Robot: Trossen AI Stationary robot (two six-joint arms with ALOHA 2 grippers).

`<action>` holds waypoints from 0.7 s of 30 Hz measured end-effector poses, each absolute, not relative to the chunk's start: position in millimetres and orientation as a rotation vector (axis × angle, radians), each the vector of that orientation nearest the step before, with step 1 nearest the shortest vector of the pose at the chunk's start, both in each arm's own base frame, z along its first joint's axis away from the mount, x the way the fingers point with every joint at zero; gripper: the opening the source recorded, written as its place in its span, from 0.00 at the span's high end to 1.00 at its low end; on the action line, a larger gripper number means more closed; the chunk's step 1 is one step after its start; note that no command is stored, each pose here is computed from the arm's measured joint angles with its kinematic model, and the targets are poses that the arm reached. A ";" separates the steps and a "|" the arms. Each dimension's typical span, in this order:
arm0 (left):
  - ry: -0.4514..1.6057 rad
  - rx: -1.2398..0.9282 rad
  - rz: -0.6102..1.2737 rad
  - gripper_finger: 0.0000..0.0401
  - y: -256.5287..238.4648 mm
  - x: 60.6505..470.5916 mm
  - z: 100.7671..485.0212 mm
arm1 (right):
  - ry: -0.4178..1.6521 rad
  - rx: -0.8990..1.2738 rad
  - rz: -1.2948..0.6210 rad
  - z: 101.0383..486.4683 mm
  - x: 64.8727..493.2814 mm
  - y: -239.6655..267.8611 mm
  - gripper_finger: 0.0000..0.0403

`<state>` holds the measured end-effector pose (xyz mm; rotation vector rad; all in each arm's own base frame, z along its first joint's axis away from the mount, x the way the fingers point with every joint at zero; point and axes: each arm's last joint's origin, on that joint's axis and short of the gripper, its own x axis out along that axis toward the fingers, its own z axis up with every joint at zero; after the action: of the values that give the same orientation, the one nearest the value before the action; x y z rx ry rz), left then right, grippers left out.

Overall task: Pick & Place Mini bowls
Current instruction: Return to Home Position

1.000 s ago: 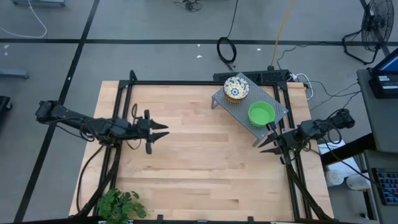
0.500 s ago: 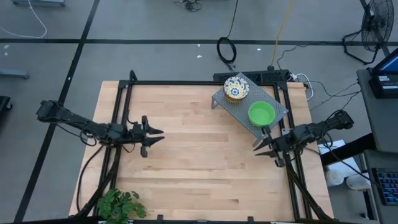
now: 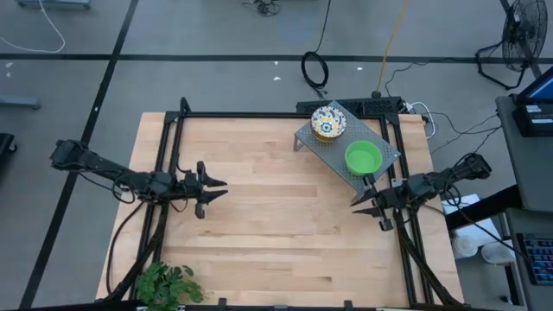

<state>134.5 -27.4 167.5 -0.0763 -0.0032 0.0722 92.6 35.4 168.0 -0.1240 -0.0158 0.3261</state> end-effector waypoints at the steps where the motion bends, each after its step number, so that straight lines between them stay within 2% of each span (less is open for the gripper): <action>1: -0.004 -0.076 0.075 0.71 -27.1 134.6 167.5 | -0.012 -0.109 0.313 167.9 92.8 35.1 0.82; 7: 0.066 -0.025 0.078 0.71 -26.9 134.4 160.6 | 0.001 -0.032 0.302 167.8 92.9 34.8 0.82; 10: 0.118 -0.085 0.079 0.71 -27.0 133.9 155.1 | -0.001 -0.044 0.302 167.8 92.9 34.8 0.82; 14: 0.114 -0.170 0.084 0.71 -27.0 133.9 155.2 | 0.000 -0.040 0.303 167.8 92.9 34.8 0.82; 21: 0.114 -0.146 0.082 0.71 -27.0 133.9 155.3 | 0.001 -0.040 0.303 167.7 92.9 34.8 0.82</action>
<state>133.9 -27.0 155.3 -0.1465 0.1136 0.0821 92.9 34.8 167.7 -0.0396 0.0008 0.3030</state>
